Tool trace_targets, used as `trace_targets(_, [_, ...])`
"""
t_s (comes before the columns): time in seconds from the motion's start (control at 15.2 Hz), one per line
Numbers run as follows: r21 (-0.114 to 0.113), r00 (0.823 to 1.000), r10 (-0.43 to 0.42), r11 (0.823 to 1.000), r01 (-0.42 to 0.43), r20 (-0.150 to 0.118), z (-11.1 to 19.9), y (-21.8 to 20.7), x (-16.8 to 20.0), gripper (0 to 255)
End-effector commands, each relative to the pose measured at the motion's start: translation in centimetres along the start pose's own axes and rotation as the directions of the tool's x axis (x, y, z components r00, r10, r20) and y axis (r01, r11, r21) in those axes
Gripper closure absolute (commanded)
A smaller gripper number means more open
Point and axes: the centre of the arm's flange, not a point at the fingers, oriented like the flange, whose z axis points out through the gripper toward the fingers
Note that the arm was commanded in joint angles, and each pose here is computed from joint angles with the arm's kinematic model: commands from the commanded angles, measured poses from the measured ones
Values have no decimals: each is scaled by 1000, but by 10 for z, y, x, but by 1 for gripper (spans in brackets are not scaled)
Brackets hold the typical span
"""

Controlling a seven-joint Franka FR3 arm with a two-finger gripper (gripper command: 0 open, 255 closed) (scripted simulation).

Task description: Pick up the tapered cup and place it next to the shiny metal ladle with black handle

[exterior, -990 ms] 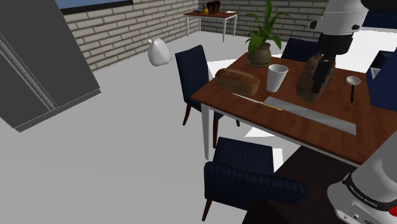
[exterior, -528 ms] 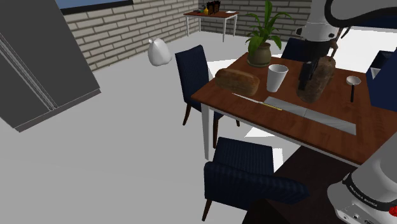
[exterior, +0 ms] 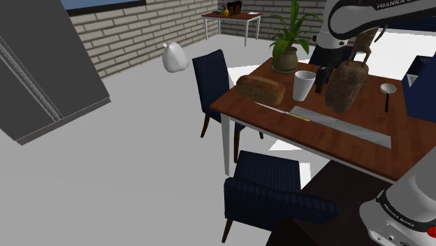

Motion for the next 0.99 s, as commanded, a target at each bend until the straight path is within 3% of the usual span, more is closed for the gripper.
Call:
trace_targets(0.0, [-14, 1000, -3, 1000, 3, -1, 11, 19, 11, 0])
trace_targets(0.92, [-101, 1000, -16, 995, 16, -1, 60, 154, 109, 0])
